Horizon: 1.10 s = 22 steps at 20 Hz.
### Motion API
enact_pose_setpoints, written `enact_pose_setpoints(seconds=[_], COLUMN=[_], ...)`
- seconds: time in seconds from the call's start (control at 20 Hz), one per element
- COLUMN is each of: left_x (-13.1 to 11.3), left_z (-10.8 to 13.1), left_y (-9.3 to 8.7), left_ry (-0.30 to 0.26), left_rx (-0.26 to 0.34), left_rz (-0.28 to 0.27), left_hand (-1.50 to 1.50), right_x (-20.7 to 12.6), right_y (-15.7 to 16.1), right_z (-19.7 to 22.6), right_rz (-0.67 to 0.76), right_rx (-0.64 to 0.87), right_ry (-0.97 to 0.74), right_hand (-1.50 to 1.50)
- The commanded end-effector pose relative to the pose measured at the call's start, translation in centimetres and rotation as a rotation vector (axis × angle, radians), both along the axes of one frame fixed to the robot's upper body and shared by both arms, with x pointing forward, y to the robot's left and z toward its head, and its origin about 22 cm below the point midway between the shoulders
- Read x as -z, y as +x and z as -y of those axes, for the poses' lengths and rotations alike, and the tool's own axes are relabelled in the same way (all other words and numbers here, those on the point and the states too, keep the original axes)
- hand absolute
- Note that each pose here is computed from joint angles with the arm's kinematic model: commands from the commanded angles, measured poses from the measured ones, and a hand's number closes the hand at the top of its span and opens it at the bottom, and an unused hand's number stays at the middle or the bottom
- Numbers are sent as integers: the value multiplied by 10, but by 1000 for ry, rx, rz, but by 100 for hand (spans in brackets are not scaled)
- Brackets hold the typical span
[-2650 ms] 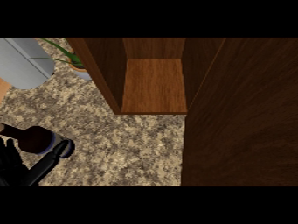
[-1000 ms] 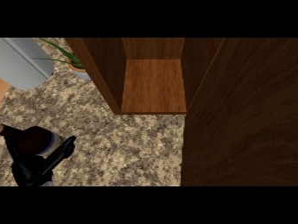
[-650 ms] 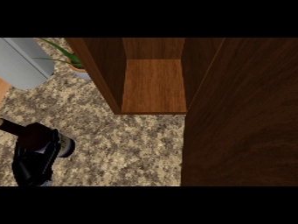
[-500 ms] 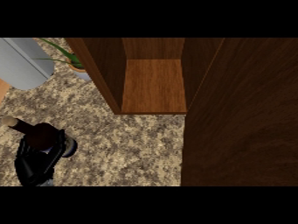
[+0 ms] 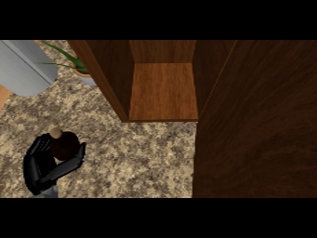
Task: Pick up the wine, place it into the cabinet and close the cabinet
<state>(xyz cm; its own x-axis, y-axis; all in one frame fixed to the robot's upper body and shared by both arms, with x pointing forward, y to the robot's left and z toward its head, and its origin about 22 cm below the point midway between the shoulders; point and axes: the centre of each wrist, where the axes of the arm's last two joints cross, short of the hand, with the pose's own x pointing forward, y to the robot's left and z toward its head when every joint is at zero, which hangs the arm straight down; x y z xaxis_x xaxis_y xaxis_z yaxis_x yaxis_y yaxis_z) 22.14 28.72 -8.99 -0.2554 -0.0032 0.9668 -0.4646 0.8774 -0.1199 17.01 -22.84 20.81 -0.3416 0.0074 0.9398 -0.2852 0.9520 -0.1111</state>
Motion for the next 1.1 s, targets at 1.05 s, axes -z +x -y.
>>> enact_pose_setpoints(seconds=[1.05], left_x=[-123], left_z=[38], left_y=[-12], left_ry=[6], left_rx=[562], left_rz=[139], left_hand=[150], right_x=[-10], right_y=[-25], right_z=[7], right_rz=[17], right_rx=[-73], right_ry=[33], right_hand=[-150])
